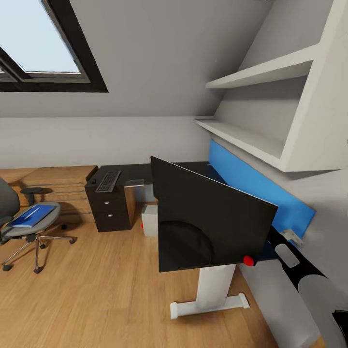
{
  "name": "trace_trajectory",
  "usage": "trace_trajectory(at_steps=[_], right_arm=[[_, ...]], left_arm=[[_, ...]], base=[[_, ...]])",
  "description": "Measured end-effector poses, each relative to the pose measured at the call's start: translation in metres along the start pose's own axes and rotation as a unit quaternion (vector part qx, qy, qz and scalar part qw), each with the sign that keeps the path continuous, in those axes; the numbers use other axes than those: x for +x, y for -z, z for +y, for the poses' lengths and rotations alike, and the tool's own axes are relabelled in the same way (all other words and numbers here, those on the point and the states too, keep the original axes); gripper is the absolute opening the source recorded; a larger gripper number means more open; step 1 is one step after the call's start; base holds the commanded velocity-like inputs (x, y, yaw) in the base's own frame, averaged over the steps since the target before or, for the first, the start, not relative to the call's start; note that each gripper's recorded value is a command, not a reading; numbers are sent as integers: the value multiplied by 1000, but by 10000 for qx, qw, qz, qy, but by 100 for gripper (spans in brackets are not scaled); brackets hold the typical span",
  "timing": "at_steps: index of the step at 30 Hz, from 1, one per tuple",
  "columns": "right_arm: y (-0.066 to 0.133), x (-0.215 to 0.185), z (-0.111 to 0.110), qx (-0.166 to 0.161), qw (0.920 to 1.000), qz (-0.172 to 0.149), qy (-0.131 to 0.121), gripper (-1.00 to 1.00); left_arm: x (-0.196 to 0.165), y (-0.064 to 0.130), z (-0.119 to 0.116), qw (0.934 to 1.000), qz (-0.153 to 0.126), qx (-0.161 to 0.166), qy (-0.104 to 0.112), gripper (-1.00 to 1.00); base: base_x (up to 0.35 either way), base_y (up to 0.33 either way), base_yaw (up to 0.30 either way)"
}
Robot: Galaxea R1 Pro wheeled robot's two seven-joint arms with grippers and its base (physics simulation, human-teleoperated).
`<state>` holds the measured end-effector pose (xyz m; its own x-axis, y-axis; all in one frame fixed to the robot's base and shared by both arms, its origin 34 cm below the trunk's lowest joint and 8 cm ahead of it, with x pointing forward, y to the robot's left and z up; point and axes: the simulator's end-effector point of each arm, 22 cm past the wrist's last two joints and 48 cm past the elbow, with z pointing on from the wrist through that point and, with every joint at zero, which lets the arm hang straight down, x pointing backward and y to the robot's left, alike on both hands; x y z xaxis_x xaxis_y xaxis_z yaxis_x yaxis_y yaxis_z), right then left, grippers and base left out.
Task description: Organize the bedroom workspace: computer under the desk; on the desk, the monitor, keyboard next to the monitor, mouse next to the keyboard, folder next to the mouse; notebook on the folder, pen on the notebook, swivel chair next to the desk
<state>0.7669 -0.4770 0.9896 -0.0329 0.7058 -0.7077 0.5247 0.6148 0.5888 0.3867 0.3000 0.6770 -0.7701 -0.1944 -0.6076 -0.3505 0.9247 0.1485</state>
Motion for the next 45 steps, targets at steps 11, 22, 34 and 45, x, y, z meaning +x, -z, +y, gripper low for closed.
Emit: trace_trajectory(at_steps=[11, 22, 34, 45], right_arm=[[0, 0, -1, 6, 10000, 2, -3, 100], [0, 2, 0, 7, 10000, 18, -5, 100], [1, -7, -2, 34, 9998, -178, -103, 100], [2, -25, -22, 297, 9941, -457, -941, 100]], left_arm=[[0, 0, 0, 10000, -2, 1, 0, 100], [0, 0, 0, 10000, -2, 0, 1, 100], [0, 0, 0, 10000, 0, 3, 1, 100], [0, 1, -1, 10000, -7, 8, 4, 100]], base=[[-214, 139, 0], [-250, 209, 0], [-64, 26, 0], [143, -1, 0]])
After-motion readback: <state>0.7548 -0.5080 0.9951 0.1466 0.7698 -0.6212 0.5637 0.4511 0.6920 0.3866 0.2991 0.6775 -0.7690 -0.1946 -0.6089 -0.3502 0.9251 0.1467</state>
